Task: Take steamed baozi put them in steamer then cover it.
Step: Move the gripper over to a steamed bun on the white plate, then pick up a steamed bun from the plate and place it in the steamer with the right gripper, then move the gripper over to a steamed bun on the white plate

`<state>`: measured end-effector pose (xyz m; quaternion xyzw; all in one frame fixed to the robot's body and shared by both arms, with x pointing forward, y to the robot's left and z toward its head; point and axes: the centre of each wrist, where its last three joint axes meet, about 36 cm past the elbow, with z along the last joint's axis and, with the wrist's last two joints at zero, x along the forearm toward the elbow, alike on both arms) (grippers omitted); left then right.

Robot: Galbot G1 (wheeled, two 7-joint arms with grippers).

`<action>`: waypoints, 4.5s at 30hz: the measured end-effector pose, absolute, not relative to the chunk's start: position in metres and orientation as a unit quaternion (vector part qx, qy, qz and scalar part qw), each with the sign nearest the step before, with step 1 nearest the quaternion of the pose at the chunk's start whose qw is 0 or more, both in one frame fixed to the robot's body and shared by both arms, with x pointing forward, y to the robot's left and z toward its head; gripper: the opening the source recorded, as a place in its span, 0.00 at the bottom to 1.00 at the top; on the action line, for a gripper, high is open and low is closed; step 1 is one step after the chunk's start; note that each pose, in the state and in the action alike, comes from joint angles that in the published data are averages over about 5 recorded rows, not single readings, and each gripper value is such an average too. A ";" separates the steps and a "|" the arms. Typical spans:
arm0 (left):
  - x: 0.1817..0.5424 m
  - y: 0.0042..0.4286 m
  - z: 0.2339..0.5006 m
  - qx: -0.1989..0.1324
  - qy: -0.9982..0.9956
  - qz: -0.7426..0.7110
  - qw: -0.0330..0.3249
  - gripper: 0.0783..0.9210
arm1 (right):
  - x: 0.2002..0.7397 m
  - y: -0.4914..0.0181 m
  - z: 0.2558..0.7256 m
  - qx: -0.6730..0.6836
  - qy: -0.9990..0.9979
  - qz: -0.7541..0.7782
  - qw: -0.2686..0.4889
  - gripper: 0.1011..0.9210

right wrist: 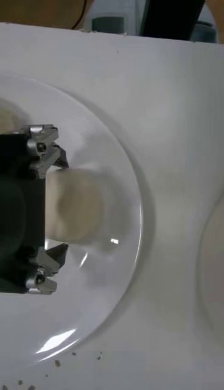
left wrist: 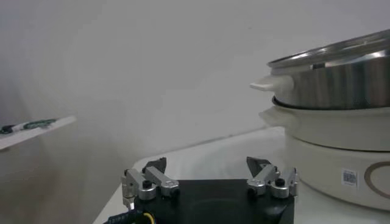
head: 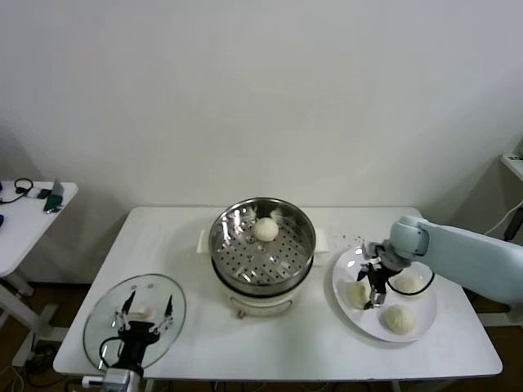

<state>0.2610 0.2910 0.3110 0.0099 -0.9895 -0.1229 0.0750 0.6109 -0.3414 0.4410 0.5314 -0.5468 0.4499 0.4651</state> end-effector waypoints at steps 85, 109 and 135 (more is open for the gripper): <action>0.248 0.284 0.316 0.001 -0.990 -0.108 0.088 0.88 | 0.695 -0.002 0.589 0.614 -0.499 0.495 0.359 0.78; 0.244 0.287 0.312 0.003 -0.989 -0.112 0.095 0.88 | 0.695 -0.040 0.638 0.607 -0.508 0.505 0.343 0.88; 0.254 0.299 0.331 0.007 -0.990 -0.119 0.075 0.88 | 0.595 -0.310 0.614 0.562 -0.503 0.512 0.410 0.88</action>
